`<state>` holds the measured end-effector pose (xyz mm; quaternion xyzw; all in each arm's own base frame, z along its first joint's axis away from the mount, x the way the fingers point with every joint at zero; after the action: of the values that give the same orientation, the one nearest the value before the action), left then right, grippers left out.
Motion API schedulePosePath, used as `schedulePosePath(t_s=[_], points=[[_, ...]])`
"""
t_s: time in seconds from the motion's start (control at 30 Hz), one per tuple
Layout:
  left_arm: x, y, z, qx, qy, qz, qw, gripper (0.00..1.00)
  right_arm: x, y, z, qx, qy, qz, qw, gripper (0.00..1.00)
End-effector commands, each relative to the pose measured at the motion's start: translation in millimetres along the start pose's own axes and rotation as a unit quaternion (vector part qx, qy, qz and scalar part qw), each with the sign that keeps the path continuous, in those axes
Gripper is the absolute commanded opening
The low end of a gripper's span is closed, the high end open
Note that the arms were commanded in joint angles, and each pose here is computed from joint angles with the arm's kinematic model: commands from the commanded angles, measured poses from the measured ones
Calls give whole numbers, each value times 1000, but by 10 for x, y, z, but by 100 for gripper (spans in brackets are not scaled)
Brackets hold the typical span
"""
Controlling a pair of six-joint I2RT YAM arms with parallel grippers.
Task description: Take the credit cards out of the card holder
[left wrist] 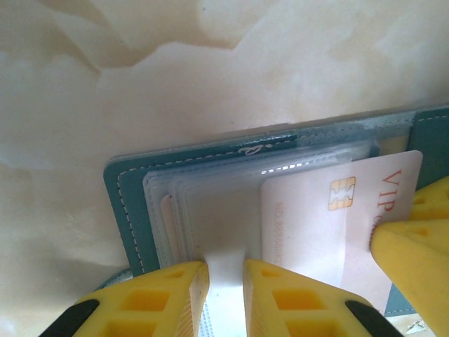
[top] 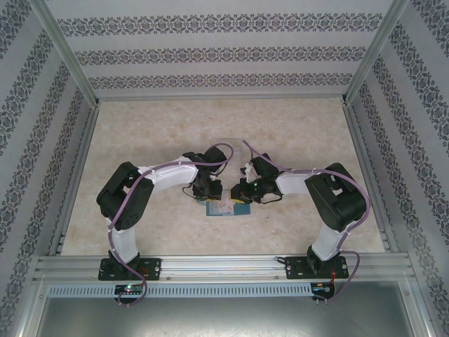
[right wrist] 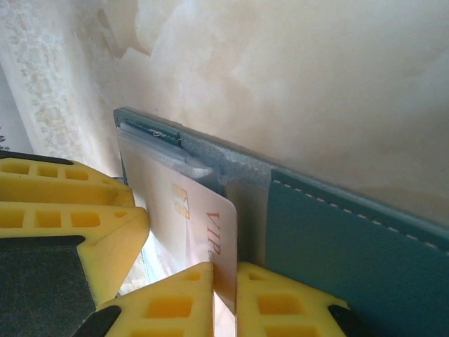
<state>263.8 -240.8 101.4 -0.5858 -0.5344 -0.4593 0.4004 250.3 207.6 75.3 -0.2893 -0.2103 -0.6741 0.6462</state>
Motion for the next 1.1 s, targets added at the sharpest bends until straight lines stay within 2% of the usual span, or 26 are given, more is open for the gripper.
schedulePosePath(t_s=[0.0, 0.57, 0.83, 1.07], points=[[-311, -235, 157, -2, 45, 66, 997, 23, 72, -34, -100, -1, -50, -10, 999, 13], [-297, -232, 157, -2, 45, 64, 997, 23, 418, -66, -76, 21, -148, -28, 988, 12], [-306, -231, 155, -1, 44, 64, 997, 23, 456, -73, -32, 17, -149, -34, 988, 12], [-306, -232, 150, -2, 42, 64, 997, 24, 382, -88, 128, 13, -104, -34, 994, 15]])
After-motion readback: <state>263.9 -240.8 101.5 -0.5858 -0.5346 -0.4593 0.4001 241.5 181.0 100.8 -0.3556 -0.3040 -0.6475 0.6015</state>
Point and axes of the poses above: each hand's point on the last joint's axis, 136 mm out from that joint toward the fingers, its own x axis back along the fingers, its own z axis along the line the jaws close on, y = z × x, the point moved 8 cm from there along x, back along the fingers, and after that the axes turned 5 degrees about -x, right-handed, at the moved point
